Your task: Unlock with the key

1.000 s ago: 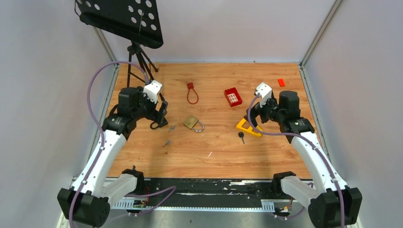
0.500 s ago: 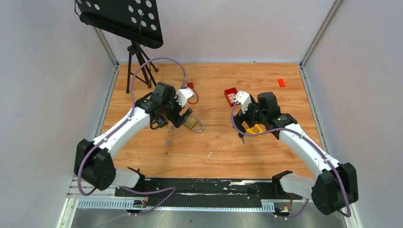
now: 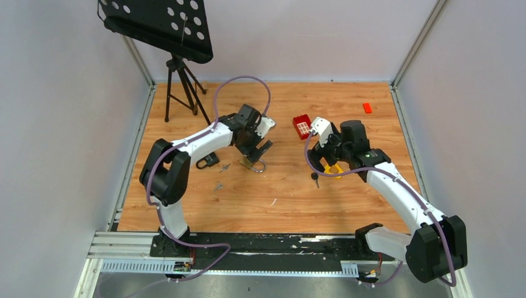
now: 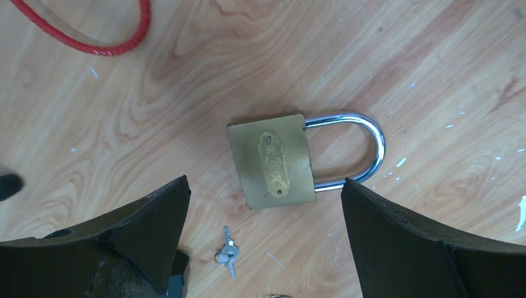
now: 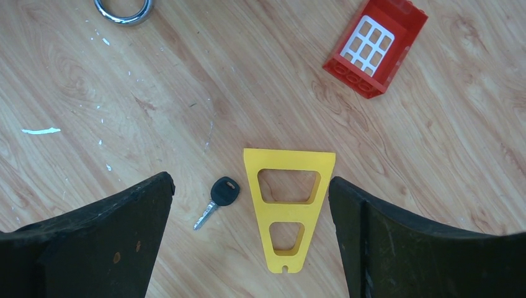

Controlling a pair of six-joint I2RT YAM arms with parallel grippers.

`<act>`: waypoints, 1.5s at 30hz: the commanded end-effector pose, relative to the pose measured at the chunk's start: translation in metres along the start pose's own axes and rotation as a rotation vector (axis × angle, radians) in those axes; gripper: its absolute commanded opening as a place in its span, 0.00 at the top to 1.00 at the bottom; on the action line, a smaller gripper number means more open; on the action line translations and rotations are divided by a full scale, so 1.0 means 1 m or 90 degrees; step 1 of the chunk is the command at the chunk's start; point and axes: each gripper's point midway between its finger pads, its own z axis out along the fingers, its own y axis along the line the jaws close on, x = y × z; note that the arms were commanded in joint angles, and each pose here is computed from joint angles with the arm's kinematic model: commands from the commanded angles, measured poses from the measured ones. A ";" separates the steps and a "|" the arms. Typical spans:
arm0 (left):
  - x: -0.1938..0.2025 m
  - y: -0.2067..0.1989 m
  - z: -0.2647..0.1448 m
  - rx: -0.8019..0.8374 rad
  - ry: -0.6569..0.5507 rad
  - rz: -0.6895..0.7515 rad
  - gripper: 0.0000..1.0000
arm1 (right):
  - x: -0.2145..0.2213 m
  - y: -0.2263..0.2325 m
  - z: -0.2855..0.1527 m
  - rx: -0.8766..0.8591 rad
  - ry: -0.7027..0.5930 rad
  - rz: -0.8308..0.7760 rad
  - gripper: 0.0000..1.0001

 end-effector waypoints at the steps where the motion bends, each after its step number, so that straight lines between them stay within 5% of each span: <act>1: 0.001 -0.007 0.006 0.003 0.017 -0.020 0.02 | -0.011 -0.010 -0.008 0.026 -0.034 -0.019 0.03; 19: 0.008 -0.051 0.024 0.033 0.059 0.095 0.05 | -0.007 -0.011 -0.007 0.030 -0.029 -0.021 0.04; 31: -0.004 -0.025 -0.002 -0.063 0.020 0.133 0.02 | -0.005 -0.012 -0.006 0.031 -0.024 -0.022 0.03; 45: -0.004 -0.006 0.018 -0.169 0.037 0.086 0.02 | -0.003 -0.012 -0.004 0.028 -0.018 -0.020 0.03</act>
